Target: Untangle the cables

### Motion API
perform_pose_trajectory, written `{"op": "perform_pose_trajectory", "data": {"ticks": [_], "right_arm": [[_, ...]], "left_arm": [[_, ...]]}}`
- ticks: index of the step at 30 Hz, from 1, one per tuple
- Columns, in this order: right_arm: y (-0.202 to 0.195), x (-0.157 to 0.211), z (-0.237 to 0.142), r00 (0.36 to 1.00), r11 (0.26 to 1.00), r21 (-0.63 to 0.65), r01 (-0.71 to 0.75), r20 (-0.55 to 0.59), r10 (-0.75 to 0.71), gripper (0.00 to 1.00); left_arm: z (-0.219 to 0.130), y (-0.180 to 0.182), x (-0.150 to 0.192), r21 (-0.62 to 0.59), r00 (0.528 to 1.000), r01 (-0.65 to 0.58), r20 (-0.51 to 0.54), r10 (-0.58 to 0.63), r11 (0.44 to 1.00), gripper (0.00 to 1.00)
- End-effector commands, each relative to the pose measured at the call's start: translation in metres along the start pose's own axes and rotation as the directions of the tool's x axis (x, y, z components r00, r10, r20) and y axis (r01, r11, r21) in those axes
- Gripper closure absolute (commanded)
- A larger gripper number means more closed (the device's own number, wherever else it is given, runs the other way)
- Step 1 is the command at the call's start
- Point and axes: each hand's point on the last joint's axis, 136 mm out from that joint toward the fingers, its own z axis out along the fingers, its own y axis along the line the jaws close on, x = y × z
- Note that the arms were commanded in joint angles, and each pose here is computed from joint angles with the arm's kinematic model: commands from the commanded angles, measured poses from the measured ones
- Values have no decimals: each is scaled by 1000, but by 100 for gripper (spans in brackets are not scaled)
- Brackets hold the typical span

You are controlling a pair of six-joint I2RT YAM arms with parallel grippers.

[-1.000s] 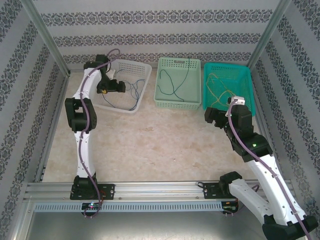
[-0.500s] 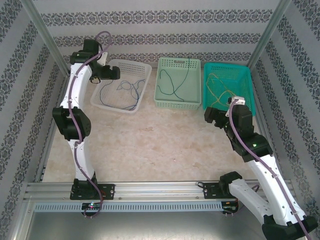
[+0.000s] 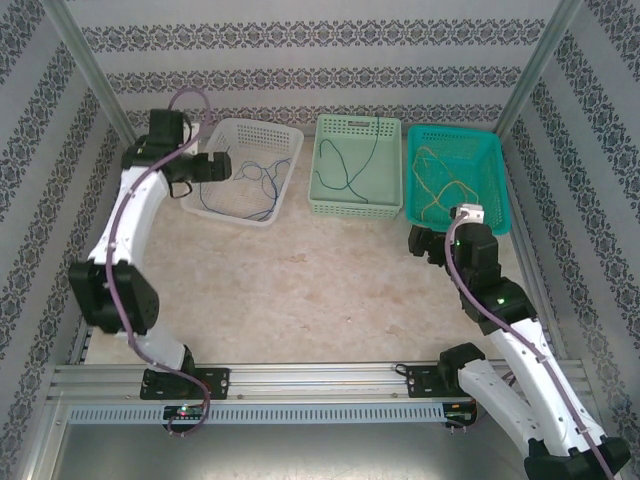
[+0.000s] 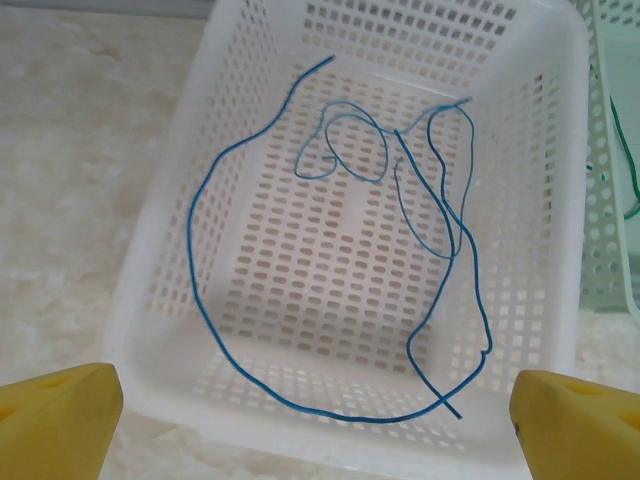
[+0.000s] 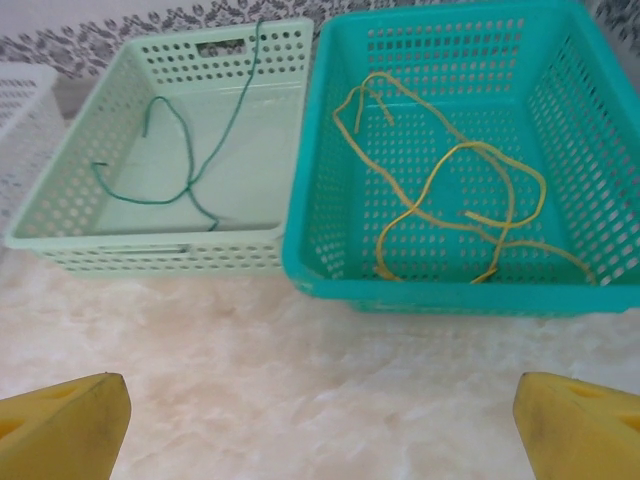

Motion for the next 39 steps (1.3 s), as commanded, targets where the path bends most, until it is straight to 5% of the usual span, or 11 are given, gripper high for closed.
{"op": "perform_pose_trajectory", "data": {"ticks": [1, 9, 16, 21, 25, 29, 33, 39], "right_arm": [[-15, -6, 16, 987, 988, 99, 117, 102, -127, 2], [-31, 23, 55, 938, 987, 113, 110, 317, -141, 2], [-46, 35, 108, 957, 988, 136, 77, 268, -111, 5], [-31, 42, 145, 960, 983, 86, 161, 218, -176, 12], [-38, 49, 159, 964, 986, 95, 136, 218, -153, 5], [-37, 50, 160, 966, 987, 85, 135, 212, -150, 2], [-40, 50, 162, 971, 988, 95, 125, 192, -141, 2], [-41, 50, 162, 972, 987, 98, 124, 191, -141, 2]], "left_arm": [[-7, 10, -11, -60, 982, 18, 190, -6, 998, 0], [-10, 33, 42, -159, 929, 46, 370, 16, 986, 0], [12, 24, 76, -228, 865, -27, 483, 137, 973, 0], [32, 29, 95, -278, 874, -85, 441, 206, 957, 0], [41, 24, 101, -260, 849, -117, 475, 232, 959, 0], [62, 26, 110, -274, 873, -150, 414, 258, 950, 0], [77, 36, 121, -282, 861, -105, 454, 228, 954, 1], [95, 52, 129, -171, 905, -50, 410, 117, 984, 0]]}}
